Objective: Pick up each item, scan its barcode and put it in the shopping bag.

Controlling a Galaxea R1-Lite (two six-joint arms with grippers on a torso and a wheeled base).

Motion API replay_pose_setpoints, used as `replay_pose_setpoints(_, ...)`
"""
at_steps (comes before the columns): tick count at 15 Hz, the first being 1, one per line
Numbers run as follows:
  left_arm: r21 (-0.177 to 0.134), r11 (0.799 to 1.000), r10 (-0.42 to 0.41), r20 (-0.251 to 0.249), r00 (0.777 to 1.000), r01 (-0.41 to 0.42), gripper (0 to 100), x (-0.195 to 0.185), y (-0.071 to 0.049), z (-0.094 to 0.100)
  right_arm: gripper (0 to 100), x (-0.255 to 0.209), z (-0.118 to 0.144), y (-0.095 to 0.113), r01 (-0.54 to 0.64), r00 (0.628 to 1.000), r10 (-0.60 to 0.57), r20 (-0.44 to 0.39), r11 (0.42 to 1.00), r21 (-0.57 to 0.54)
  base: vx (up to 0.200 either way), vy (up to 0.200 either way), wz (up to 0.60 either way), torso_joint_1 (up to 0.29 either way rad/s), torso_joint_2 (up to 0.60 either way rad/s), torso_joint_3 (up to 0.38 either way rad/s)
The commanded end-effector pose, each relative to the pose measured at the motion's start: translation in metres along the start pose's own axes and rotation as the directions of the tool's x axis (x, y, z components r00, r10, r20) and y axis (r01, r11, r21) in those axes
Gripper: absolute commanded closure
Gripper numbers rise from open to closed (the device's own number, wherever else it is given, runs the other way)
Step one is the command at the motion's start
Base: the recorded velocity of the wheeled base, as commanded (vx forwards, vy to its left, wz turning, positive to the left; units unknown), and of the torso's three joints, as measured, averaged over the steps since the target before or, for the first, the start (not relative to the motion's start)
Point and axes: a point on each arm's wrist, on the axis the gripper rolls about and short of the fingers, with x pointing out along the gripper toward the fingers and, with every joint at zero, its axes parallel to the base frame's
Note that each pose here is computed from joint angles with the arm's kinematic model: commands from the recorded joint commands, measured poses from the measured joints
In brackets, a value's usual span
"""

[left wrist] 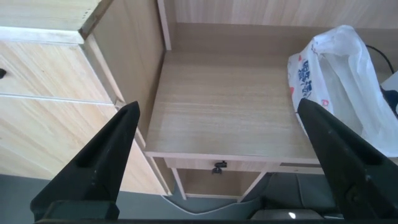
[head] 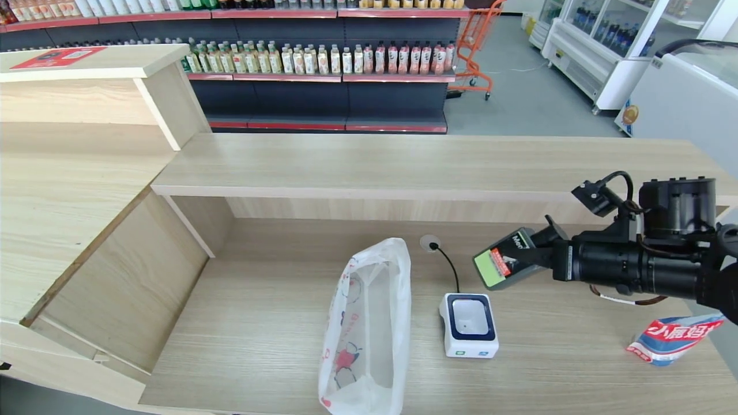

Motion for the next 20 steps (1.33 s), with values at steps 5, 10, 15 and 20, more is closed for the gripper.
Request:
replay_pose_setpoints(5,0.0,1.0,0.0,0.001,1.0,0.0,0,0.0,0.0,0.0,100,0.028,-0.004,0.008,-0.08,0.993,0.08,-0.081,0.997,-0.001,0.0,0.08,0.0,-0.006,0.0,0.002)
replay_pose_setpoints(10,0.0,1.0,0.002,0.001,1.0,-0.002,0,0.0,0.0,0.0,100,0.075,-0.038,0.03,-0.133,0.971,0.092,-0.219,0.974,-0.182,0.0,0.0,0.0,0.0,0.0,0.0)
replay_pose_setpoints(15,0.0,1.0,0.0,0.001,1.0,0.0,0,0.0,0.0,0.0,100,0.13,-0.07,0.037,-0.157,0.976,0.086,-0.2,0.914,-0.373,0.0,0.0,0.0,0.0,0.0,0.0)
replay_pose_setpoints(20,0.0,1.0,0.0,0.001,1.0,0.0,0,0.0,0.0,0.0,100,0.172,-0.082,0.041,-0.226,0.968,0.114,-0.224,0.788,-0.573,0.0,0.0,0.0,0.0,0.0,0.0)
